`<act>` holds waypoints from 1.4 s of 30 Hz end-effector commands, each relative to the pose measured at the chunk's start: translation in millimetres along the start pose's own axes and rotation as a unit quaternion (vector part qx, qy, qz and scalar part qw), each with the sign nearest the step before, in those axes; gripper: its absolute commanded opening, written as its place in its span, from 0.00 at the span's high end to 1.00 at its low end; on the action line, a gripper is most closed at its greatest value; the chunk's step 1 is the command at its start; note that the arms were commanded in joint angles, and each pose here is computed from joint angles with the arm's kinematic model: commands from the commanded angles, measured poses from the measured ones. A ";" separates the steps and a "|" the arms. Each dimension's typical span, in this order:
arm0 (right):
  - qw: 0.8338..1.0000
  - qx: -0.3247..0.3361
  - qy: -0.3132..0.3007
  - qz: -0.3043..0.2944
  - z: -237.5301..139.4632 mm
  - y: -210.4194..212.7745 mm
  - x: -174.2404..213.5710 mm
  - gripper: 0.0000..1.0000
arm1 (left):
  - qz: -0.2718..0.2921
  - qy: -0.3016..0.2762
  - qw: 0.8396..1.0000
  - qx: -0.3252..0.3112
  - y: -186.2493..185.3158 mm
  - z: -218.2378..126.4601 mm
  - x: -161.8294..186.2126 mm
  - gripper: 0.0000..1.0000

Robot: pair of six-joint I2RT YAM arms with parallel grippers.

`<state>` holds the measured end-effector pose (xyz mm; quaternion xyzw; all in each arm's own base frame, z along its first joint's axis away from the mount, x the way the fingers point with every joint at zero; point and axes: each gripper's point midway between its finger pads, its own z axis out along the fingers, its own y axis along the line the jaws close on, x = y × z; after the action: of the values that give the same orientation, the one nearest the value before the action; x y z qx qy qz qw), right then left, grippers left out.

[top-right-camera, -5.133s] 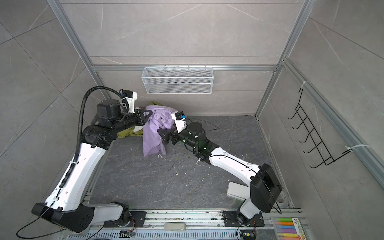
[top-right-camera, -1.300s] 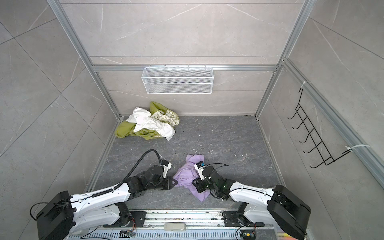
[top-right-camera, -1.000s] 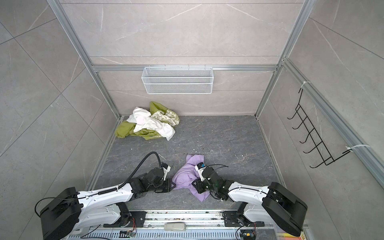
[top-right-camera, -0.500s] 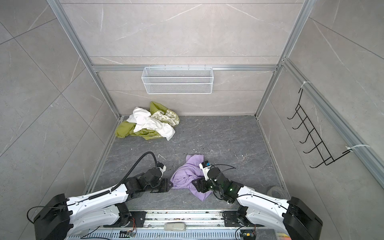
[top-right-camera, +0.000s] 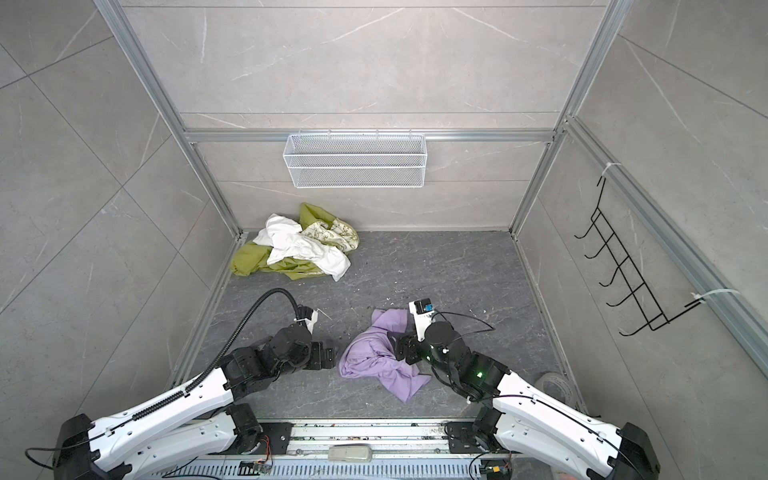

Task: Pick out a specific cloth from the pile

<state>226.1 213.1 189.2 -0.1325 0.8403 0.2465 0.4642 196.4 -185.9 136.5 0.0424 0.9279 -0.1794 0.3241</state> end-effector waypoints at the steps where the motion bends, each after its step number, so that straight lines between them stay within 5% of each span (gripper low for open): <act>1: 0.988 0.133 -0.060 -0.057 -4.2 -40.3 -32.2 0.16 | 0.032 -0.080 0.988 -0.129 40.4 -13.5 -36.1 0.00; 5: 0.961 0.225 -0.128 -0.101 -12.6 -67.1 -66.1 0.12 | 0.075 -0.139 0.956 -0.246 71.0 -23.2 -67.5 0.01; 8: 0.938 0.271 -0.152 -0.151 -14.4 -81.6 -80.8 0.00 | 0.102 -0.114 0.947 -0.283 90.2 -15.6 -79.7 0.01; 11: 0.910 0.333 -0.146 -0.198 -11.9 -104.7 -85.2 0.00 | 0.091 -0.106 0.923 -0.360 129.6 -15.3 -90.6 0.02; 14: 0.911 0.362 -0.108 -0.165 -7.5 -141.7 -76.3 0.00 | 0.084 -0.092 0.913 -0.388 157.1 -7.6 -98.1 0.02; 18: 0.908 0.383 -0.106 -0.132 -8.7 -179.5 -64.8 0.00 | 0.062 -0.095 0.916 -0.385 186.5 6.9 -101.9 0.02; 22: 0.901 0.412 -0.074 -0.111 -2.3 -208.1 -51.7 0.00 | 0.121 -0.135 0.910 -0.374 199.4 26.4 -105.4 0.03; 30: 0.877 0.461 -0.062 -0.118 11.2 -236.1 -36.4 0.00 | 0.058 -0.164 0.927 -0.333 236.9 39.3 -104.5 0.11; 36: 0.865 0.483 -0.078 -0.112 19.7 -249.1 -20.6 0.00 | 0.081 -0.168 0.936 -0.300 238.5 51.1 -114.3 0.12; 42: 0.896 0.409 -0.123 -0.119 31.1 -229.8 -25.7 0.01 | 0.087 -0.188 0.939 -0.274 234.7 56.3 -124.0 0.12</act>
<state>357.6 21.6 109.2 0.0088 0.8067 -0.2076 0.5533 351.2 24.8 73.8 -0.0194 0.8830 0.1262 0.4516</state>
